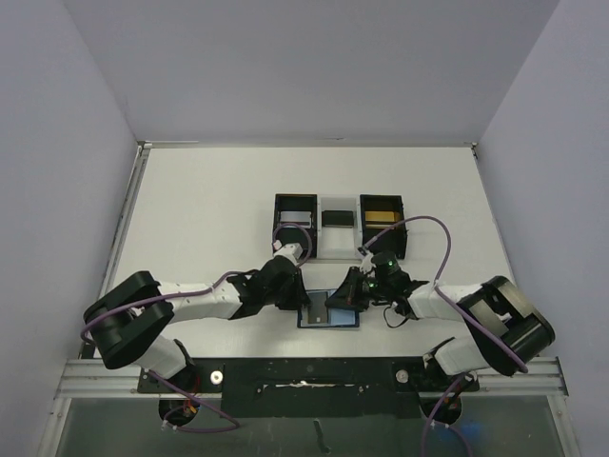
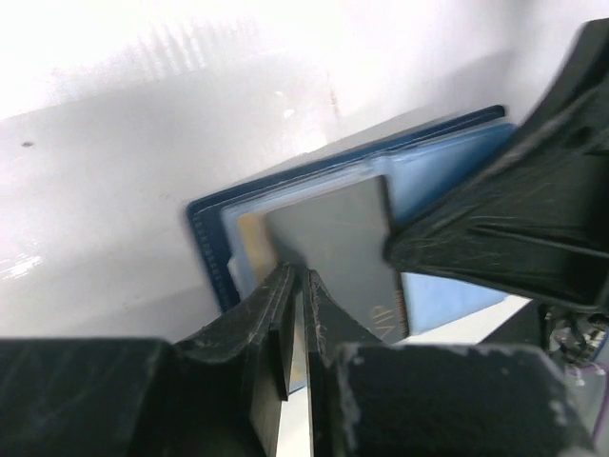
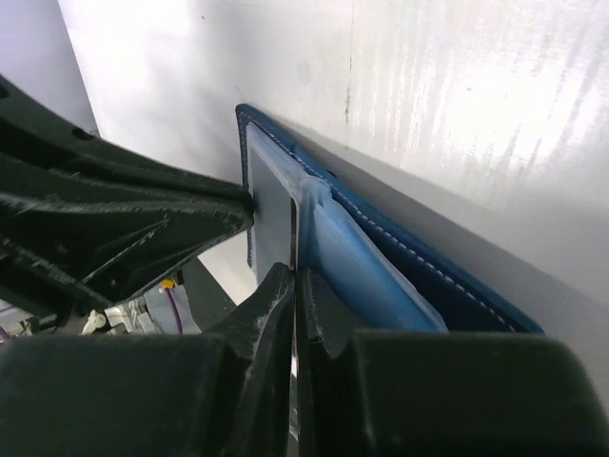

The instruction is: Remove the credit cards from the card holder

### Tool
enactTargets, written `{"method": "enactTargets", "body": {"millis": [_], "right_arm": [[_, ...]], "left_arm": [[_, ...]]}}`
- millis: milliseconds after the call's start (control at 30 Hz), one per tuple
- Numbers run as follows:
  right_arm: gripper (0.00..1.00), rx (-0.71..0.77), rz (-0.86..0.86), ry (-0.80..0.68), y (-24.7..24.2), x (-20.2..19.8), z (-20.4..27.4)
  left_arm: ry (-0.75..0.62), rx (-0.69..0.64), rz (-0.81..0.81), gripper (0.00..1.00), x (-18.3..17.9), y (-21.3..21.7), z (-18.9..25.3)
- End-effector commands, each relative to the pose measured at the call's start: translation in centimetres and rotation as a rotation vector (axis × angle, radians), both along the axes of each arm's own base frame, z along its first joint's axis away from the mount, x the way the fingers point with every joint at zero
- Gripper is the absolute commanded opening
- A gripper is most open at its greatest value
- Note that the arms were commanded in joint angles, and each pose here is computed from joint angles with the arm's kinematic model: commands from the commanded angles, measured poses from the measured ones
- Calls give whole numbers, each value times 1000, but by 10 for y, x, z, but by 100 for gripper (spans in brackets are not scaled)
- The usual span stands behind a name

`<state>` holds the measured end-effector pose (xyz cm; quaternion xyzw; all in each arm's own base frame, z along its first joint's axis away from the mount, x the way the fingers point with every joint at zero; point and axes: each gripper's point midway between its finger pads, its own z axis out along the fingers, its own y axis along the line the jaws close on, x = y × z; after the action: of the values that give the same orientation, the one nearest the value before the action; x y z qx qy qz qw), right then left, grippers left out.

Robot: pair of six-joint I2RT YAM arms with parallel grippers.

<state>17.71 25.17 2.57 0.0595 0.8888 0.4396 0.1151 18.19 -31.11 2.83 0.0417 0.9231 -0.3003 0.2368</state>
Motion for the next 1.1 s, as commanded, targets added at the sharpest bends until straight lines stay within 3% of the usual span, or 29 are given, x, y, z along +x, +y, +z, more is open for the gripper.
{"method": "enactTargets", "body": {"millis": [0,300,467,1067], "right_arm": [[0,64,7,-86,-4,6,20],[0,71,26,17,-16,-8,8],[0,46,15,48,-30,-9,2],[0,10,73,60,-56,-17,-3]], "left_arm": [[34,120,3,9,-14,28,-24],[33,104,-79,7,-23,17,-30],[45,167,-63,5,-23,24,-39],[43,206,-59,2,-21,26,-42]]}}
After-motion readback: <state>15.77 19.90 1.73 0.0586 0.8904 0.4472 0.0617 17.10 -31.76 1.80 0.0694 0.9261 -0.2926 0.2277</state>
